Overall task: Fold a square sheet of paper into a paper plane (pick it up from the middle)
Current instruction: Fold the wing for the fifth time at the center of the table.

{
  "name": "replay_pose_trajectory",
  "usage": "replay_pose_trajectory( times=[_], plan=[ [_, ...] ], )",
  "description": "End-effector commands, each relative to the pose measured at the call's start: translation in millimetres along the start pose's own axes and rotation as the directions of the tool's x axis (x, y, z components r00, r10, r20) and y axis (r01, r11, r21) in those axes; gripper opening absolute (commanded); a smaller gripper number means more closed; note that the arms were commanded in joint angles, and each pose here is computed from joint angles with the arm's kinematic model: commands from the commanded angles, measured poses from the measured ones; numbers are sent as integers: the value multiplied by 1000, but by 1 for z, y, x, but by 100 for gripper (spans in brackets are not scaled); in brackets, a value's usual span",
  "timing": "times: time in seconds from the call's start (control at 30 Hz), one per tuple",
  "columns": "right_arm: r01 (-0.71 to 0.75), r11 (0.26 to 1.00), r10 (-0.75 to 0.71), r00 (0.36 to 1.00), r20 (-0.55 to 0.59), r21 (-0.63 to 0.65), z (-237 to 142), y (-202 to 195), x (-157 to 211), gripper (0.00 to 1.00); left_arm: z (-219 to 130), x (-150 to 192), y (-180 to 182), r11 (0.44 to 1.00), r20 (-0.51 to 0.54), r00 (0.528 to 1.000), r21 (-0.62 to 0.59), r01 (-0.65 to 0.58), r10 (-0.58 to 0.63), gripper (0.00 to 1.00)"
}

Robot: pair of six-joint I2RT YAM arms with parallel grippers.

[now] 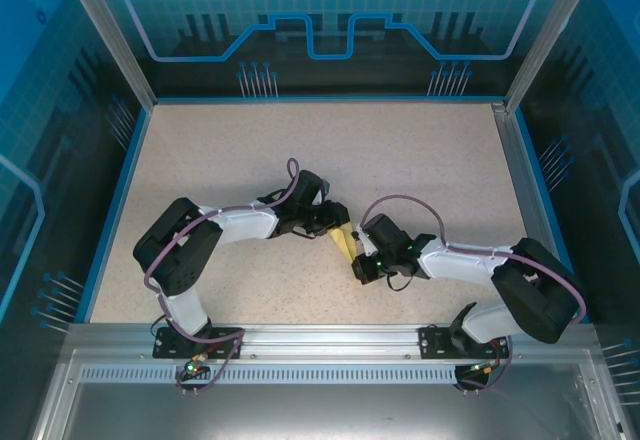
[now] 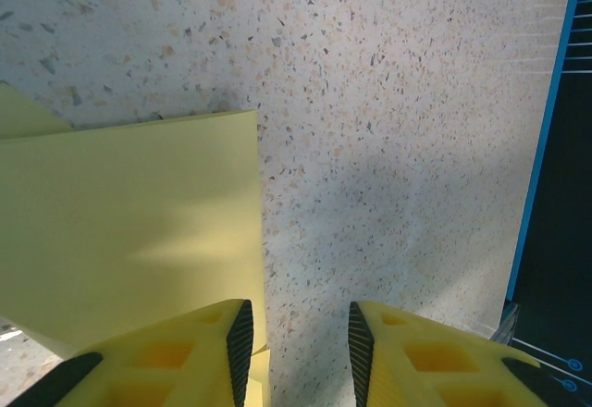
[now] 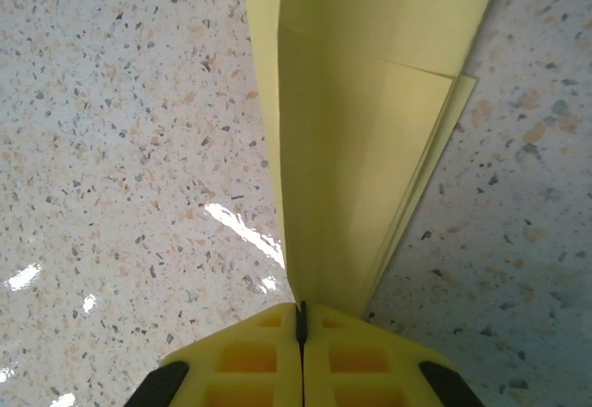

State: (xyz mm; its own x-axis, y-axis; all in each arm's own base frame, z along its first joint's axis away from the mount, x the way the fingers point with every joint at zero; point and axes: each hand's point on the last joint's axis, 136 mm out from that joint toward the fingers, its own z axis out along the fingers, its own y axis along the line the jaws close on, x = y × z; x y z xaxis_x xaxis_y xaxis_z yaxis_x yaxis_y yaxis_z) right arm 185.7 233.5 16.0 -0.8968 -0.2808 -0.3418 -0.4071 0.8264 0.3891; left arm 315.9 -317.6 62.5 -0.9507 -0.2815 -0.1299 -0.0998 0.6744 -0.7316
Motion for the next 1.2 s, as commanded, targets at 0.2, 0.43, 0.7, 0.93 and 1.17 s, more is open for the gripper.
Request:
replay_pose_trajectory(
  times=[0.2, 0.43, 0.7, 0.93, 1.17],
  plan=[
    [-16, 1000, 17, 1000, 25, -22, -5, 0, -3, 5, -22, -4, -18, 997, 24, 997, -8, -79, 79, 50],
    [-11, 1000, 12, 999, 53, -13, -9, -1, -7, 4, -52, -13, 4, 987, 82, 994, -148, -55, 68, 64],
    [-10, 1000, 10, 998, 66, -12, -9, -2, -9, 5, -57, -3, 28, 976, 90, 994, -201, 85, -68, 72],
    [-11, 1000, 12, 997, 70, -11, -8, -3, -9, 5, -51, -1, 27, 976, 81, 989, -172, 134, -122, 77],
    [-8, 1000, 9, 997, 70, -12, -8, -3, -8, 5, -39, 2, 28, 971, 48, 985, -165, 173, -167, 76]
  ],
)
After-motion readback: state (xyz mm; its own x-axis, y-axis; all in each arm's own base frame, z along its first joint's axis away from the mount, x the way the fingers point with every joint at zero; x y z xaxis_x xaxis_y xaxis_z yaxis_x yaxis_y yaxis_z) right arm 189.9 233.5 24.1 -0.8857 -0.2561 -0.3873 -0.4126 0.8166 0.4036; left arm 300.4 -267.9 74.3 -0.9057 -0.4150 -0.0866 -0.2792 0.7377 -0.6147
